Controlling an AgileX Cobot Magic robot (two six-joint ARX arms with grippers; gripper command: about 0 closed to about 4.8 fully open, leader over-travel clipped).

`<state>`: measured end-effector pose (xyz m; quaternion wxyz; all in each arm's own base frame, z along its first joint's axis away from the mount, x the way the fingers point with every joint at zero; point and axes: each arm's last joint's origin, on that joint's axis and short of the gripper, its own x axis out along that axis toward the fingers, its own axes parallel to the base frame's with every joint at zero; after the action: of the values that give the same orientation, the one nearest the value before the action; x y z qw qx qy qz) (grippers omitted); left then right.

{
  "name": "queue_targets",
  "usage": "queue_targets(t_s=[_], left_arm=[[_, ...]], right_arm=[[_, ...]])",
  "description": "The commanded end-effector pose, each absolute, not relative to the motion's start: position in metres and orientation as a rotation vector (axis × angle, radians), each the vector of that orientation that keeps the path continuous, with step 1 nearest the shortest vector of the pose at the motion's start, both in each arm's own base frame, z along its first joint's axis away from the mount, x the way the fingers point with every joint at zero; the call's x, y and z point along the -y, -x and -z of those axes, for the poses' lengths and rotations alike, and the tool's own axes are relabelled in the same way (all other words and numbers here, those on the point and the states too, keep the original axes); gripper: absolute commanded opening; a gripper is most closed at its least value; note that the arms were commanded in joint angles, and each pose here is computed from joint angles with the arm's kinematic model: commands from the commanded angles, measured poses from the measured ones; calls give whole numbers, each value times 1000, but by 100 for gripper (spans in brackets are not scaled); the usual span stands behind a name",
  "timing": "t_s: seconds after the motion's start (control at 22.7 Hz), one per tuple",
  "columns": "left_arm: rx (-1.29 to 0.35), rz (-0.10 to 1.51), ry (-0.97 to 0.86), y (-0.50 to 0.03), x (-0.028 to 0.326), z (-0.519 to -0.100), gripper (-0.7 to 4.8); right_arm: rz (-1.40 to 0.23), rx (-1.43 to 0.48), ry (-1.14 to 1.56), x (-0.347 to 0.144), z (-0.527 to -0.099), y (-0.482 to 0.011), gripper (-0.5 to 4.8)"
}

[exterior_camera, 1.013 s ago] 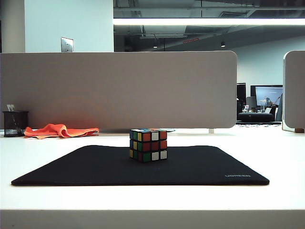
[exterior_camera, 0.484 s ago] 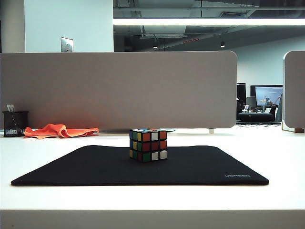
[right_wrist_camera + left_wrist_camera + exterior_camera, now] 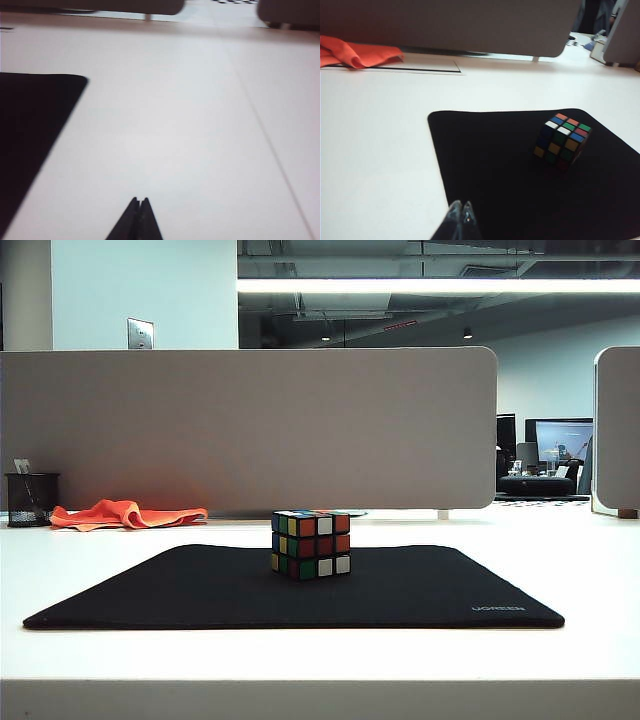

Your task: Pick up the cube on the right side of the mouse pad, then place it in the center of the mouse pad.

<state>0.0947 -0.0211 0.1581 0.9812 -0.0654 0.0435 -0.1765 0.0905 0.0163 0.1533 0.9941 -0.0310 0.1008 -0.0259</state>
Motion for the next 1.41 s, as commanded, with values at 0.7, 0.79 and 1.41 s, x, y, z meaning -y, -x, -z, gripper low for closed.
queue_targets(t_s=[0.7, 0.79, 1.41], left_arm=[[-61, 197, 139, -97, 6, -161, -6], [-60, 188, 139, -97, 5, -161, -6], [-60, 183, 140, -97, 4, -161, -6]], right_arm=[[341, -127, 22, 10, -152, -95, 0], [348, -124, 21, 11, -152, -95, 0], [347, -127, 21, 11, -152, -95, 0]])
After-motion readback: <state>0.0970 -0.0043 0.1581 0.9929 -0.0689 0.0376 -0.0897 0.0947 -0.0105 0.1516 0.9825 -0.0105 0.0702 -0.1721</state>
